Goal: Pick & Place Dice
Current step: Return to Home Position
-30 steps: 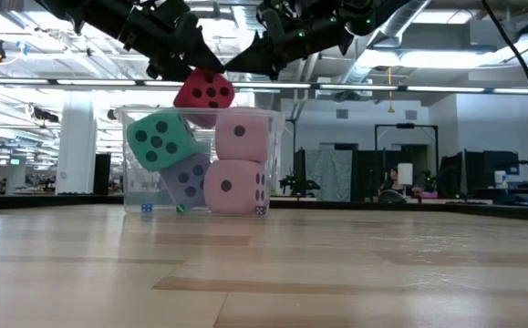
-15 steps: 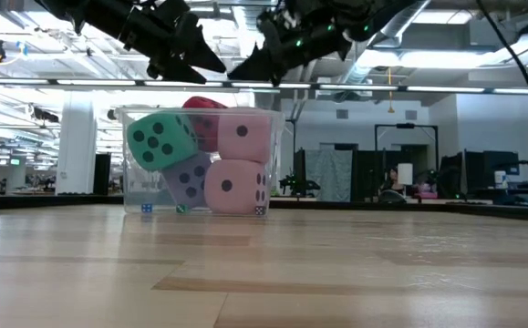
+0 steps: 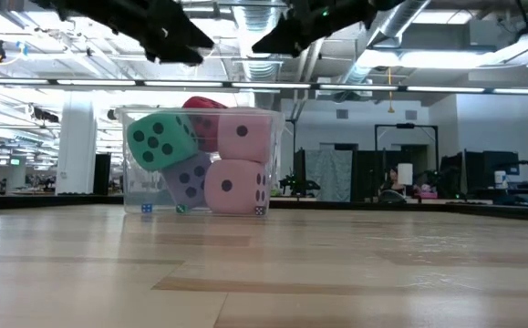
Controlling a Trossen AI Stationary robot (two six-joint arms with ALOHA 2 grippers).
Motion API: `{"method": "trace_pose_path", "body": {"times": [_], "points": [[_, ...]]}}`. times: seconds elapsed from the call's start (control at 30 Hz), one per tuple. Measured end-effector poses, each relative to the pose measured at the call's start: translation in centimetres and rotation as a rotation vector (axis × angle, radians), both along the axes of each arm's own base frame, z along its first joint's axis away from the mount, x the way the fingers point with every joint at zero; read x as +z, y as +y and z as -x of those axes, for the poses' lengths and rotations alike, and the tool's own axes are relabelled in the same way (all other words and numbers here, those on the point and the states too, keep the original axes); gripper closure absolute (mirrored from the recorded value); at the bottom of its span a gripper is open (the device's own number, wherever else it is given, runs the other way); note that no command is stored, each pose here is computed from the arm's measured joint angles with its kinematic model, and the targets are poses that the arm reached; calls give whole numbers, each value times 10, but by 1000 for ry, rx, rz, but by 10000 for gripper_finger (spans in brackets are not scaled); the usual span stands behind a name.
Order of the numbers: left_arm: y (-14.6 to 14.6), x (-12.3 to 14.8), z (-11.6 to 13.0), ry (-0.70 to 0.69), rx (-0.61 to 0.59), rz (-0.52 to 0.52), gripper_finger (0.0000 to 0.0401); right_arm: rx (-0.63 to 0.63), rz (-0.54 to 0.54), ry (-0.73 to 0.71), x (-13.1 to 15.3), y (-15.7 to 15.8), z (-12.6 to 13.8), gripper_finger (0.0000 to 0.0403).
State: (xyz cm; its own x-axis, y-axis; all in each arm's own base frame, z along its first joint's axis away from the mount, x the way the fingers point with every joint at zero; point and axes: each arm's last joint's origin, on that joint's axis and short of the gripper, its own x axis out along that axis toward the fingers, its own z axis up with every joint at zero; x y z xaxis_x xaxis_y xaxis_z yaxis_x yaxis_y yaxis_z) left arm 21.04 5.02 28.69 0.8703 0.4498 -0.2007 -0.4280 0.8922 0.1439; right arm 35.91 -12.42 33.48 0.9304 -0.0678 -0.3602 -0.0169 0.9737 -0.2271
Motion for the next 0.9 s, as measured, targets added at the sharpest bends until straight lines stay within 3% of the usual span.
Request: {"method": "trace_pose_path", "body": {"times": [0.2, 0.47, 0.9], "points": [[-18, 12, 23, -57, -131, 3, 9, -11, 5, -8, 9, 2, 19, 403], [-39, -20, 41, -104, -237, -7, 9, -22, -12, -27, -16, 13, 49, 403], [-41, -1, 85, -258, -229, -53, 9, -23, 14, -109, -9, 39, 117, 403]]}}
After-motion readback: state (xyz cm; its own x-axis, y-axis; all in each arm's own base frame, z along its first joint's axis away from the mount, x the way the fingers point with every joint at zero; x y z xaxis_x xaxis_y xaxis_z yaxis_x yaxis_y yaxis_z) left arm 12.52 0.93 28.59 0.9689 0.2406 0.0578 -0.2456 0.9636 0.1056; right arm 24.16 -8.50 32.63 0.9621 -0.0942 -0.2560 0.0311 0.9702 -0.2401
